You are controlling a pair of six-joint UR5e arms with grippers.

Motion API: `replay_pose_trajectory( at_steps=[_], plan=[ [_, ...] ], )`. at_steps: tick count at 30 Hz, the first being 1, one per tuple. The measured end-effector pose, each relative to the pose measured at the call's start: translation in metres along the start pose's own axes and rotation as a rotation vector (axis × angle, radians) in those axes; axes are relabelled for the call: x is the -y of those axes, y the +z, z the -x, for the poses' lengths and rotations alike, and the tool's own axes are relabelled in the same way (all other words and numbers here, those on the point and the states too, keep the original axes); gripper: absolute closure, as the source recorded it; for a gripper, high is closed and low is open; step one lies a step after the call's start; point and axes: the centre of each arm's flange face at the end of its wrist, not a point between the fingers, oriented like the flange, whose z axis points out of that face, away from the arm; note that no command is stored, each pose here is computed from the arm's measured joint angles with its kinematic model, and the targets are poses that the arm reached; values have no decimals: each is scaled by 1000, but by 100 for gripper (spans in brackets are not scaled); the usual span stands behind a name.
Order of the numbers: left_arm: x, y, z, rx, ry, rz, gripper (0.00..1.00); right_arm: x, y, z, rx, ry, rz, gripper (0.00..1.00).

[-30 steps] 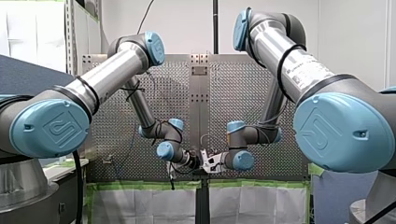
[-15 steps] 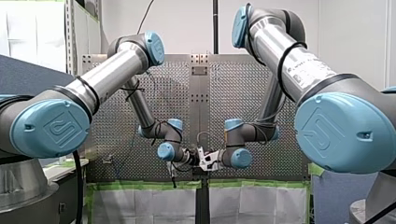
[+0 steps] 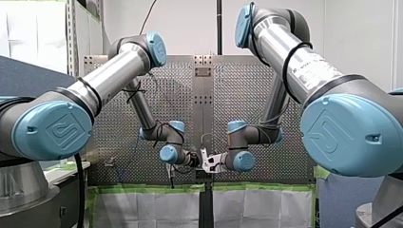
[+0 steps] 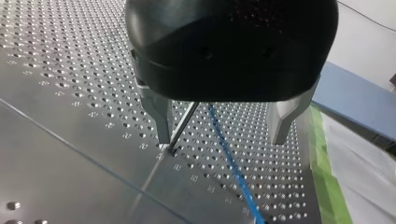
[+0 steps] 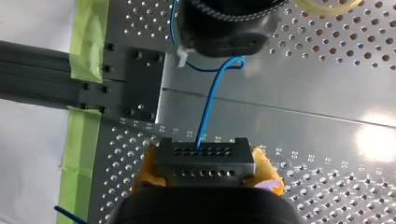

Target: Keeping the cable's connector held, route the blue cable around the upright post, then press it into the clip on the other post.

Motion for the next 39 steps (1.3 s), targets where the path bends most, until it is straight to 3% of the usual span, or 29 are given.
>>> replay_pose_trajectory(
  at_steps=[11, 23, 34, 39],
  plan=[
    [-2, 6, 8, 57, 10, -20, 0, 6, -3, 2, 14, -11, -7, 100],
    [3, 5, 4, 15, 5, -69, 0, 8, -4, 2, 15, -9, -12, 100],
    [12, 8, 4, 10, -45, -171, 0, 9, -3, 1, 11, -5, -19, 100],
    [14, 8, 4, 2, -47, -197, 0, 9, -4, 1, 13, -5, -20, 100]
  ],
)
